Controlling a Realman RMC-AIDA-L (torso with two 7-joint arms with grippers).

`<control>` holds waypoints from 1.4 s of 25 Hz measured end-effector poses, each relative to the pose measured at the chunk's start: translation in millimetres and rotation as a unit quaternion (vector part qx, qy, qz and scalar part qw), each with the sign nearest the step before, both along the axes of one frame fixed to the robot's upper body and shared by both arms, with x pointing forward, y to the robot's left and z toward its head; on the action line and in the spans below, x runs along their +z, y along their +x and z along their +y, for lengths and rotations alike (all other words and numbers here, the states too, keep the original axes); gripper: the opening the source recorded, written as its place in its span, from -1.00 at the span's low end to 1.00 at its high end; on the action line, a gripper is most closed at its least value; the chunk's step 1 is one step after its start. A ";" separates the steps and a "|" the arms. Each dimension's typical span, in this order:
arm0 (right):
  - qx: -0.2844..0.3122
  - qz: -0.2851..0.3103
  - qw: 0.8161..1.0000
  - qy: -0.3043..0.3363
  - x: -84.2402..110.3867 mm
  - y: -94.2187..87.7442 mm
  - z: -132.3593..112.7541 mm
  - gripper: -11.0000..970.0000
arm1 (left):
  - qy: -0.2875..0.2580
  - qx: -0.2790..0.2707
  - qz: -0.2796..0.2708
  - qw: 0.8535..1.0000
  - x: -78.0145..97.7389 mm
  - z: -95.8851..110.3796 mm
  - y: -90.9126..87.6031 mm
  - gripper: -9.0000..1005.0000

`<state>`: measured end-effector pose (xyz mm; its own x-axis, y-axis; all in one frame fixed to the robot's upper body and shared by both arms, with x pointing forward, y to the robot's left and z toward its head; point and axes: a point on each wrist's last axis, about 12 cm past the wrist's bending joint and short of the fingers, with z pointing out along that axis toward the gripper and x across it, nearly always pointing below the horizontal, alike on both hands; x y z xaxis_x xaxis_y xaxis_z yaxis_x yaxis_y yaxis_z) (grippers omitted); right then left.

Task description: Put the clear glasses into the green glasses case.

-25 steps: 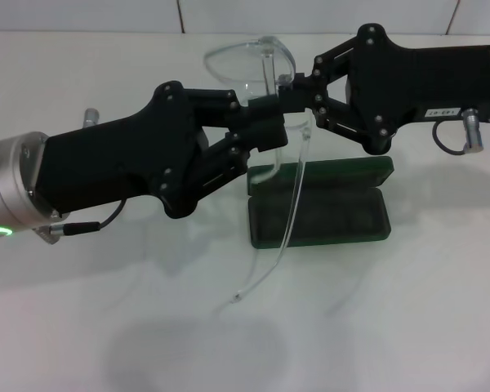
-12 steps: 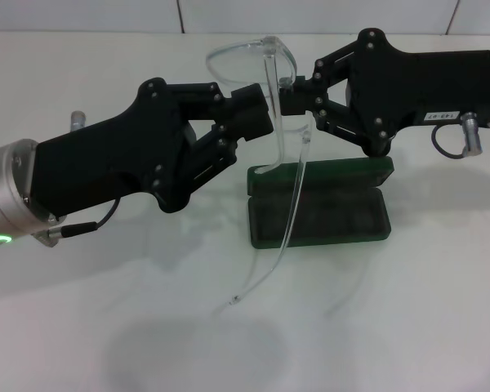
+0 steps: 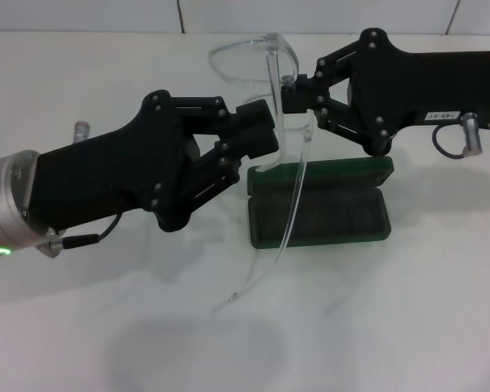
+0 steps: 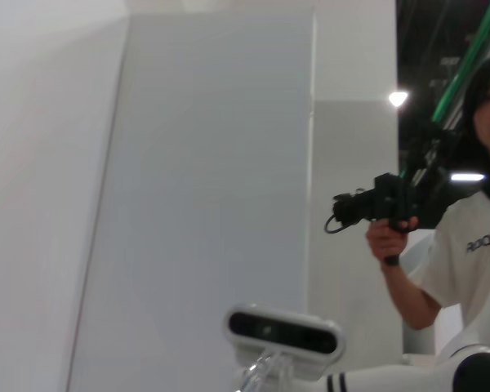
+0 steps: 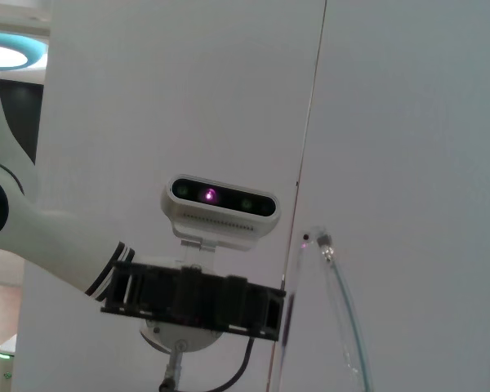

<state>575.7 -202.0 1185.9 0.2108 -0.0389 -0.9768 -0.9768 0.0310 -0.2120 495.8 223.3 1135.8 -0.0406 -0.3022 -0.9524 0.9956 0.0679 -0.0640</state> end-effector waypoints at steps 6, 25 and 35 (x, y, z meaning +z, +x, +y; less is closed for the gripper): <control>0.007 0.002 1.000 0.005 -2.8 0.5 4.6 -0.87 | -0.006 -0.008 -0.002 1.000 0.9 -3.6 -0.2 -0.68; 0.035 0.008 0.999 0.015 -8.0 -3.4 18.0 -0.87 | -0.026 0.025 0.000 0.999 -8.4 -3.7 -0.4 -0.68; 0.025 0.005 1.000 0.017 -9.6 -3.0 15.5 -0.87 | -0.027 0.015 -0.002 1.000 -8.3 -4.2 -2.4 -0.68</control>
<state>572.8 -186.5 1176.2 0.2025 0.0040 -0.9793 -0.9792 -0.0117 -0.2026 493.4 219.1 1127.5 -0.0271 -0.3549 -0.9345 0.9934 0.0944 -0.0647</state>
